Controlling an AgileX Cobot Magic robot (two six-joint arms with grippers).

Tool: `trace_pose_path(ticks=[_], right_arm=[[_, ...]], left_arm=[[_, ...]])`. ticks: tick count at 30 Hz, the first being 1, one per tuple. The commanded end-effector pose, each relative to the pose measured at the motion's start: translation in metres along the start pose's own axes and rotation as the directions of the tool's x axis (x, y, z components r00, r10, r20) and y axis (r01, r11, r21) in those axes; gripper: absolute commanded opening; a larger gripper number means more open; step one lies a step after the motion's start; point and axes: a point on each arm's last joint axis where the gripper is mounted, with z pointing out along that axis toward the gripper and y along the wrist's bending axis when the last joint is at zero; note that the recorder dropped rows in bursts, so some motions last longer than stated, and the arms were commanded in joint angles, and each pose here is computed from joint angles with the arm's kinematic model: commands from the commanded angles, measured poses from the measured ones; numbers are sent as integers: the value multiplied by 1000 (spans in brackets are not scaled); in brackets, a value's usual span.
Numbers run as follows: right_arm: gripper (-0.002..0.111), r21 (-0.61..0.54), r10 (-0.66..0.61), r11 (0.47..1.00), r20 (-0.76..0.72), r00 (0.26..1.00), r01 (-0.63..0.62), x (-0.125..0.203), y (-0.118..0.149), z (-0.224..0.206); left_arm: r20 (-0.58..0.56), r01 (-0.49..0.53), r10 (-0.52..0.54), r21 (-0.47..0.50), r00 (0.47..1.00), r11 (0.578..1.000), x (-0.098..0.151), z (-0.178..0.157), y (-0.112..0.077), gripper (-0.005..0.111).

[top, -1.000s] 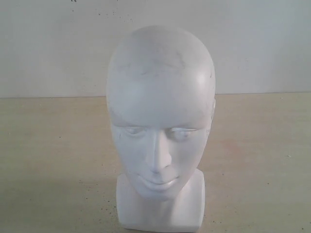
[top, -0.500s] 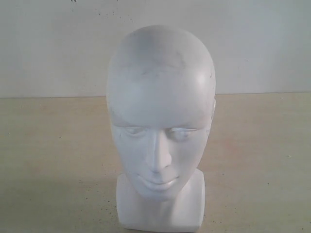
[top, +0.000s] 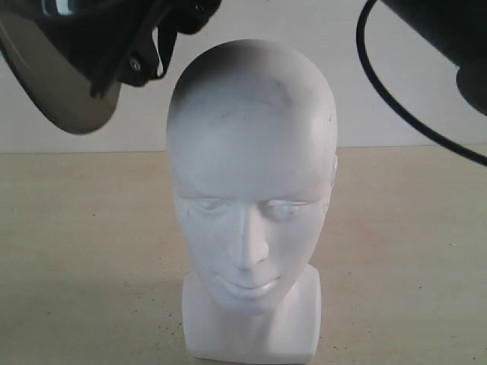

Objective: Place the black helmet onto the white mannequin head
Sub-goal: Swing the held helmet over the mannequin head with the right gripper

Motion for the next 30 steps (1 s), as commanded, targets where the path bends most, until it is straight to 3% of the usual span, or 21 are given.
trace_pose_path(ticks=[1, 6, 13, 23, 30], right_arm=[[-1, -103, -17, 994, 10, 1000, 18, 0, 15, -2], [-1, -103, -1, 995, 5, 1000, 2, 0, 15, -2], [-1, -108, 117, 988, 17, 993, -115, -5, 17, -4], [-1, -99, 82, 992, 28, 996, -78, -28, 40, -19], [-1, -86, 97, 992, 18, 995, -95, -29, 39, -21]], left_arm=[[9, 3, -3, 2, 1000, 1000, 0, 0, 0, 4], [9, 3, -3, 2, 1000, 1000, 0, 0, 0, 4], [9, 3, -3, 2, 1000, 1000, 0, 0, 0, 4], [9, 3, -3, 2, 1000, 1000, 0, 0, 0, 4], [9, 3, -3, 2, 1000, 1000, 0, 0, 0, 4]])
